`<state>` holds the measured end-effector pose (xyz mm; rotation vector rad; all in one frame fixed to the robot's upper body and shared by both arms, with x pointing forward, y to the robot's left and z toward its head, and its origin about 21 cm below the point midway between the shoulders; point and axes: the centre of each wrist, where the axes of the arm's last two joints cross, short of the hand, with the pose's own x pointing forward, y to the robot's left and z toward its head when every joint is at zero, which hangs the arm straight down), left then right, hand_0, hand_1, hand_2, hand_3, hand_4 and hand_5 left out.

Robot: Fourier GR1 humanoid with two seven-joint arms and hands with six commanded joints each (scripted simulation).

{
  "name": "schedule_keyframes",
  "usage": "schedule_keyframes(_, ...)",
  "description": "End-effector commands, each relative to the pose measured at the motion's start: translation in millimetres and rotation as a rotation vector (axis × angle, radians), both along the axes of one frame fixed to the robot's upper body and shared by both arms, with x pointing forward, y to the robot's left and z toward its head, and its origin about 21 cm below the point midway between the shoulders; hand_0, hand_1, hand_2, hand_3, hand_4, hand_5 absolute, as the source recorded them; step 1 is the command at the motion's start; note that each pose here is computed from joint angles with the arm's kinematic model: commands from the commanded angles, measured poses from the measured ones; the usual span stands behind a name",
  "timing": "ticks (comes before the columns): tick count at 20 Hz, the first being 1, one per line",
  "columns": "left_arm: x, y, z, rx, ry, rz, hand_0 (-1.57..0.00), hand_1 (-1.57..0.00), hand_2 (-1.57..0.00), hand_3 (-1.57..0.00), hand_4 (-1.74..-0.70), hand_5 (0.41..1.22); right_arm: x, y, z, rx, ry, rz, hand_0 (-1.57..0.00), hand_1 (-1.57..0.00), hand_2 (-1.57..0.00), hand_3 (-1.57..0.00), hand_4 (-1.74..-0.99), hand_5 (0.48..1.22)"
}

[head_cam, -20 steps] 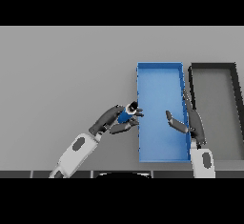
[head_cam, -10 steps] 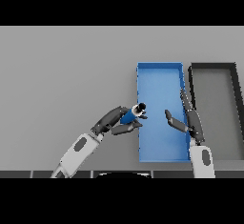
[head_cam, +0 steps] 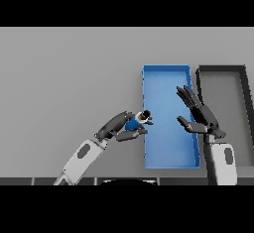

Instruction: Pick up the blue pipe and place it into the blue bin.

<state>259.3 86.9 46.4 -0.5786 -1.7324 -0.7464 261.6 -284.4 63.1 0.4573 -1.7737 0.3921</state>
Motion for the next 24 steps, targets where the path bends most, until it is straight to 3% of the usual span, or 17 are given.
schedule_keyframes(1, -0.2, -2, 0, 0.003, 0.007, -0.003, -1.57, -1.57, -1.57, -1.57, -1.47, 1.221, 4.8, 5, 9, -0.012, 0.002, 0.068, 0.0, -0.02, -0.12, 0.0, -1.228, 0.588)
schedule_keyframes(7, 1.5, 1, 2, 0.019, 0.004, 0.001, -1.57, -1.57, -1.57, -1.57, -1.47, 1.221, 14.9, 33, 70, -0.126, -0.123, 0.32, 0.0, 0.0, -0.08, 0.0, -1.281, 0.558)
schedule_keyframes(11, 7.8, -3, 4, 0.024, -0.007, 0.003, -1.57, -1.57, -1.57, -1.57, -1.47, 1.221, 18.9, 58, 91, -0.16, -0.178, 0.432, 0.0, 0.0, -0.04, 0.0, -1.302, 0.559)
schedule_keyframes(15, 6.3, 2, 5, 0.013, -0.016, -0.013, -1.57, -1.57, -1.57, -1.57, -1.46, 1.221, 20.7, 81, 101, -0.174, -0.195, 0.537, 0.0, 0.0, -0.05, 0.0, -1.268, 0.555)
schedule_keyframes(20, 10.0, 1, 2, 0.01, 0.037, -0.027, -1.57, -1.57, -1.57, -1.57, -1.47, 1.221, 34.4, 107, 115, -0.249, -0.226, 0.6, -0.01, -0.02, -0.07, 0.0, -1.209, 0.534)
schedule_keyframes(24, 6.6, -2, 4, 0.024, 0.011, -0.022, -1.57, -1.57, -1.57, -1.57, -1.47, 1.221, 43.1, 128, 118, -0.27, -0.225, 0.639, -0.03, -0.06, -0.11, -0.01, -1.192, 0.507)
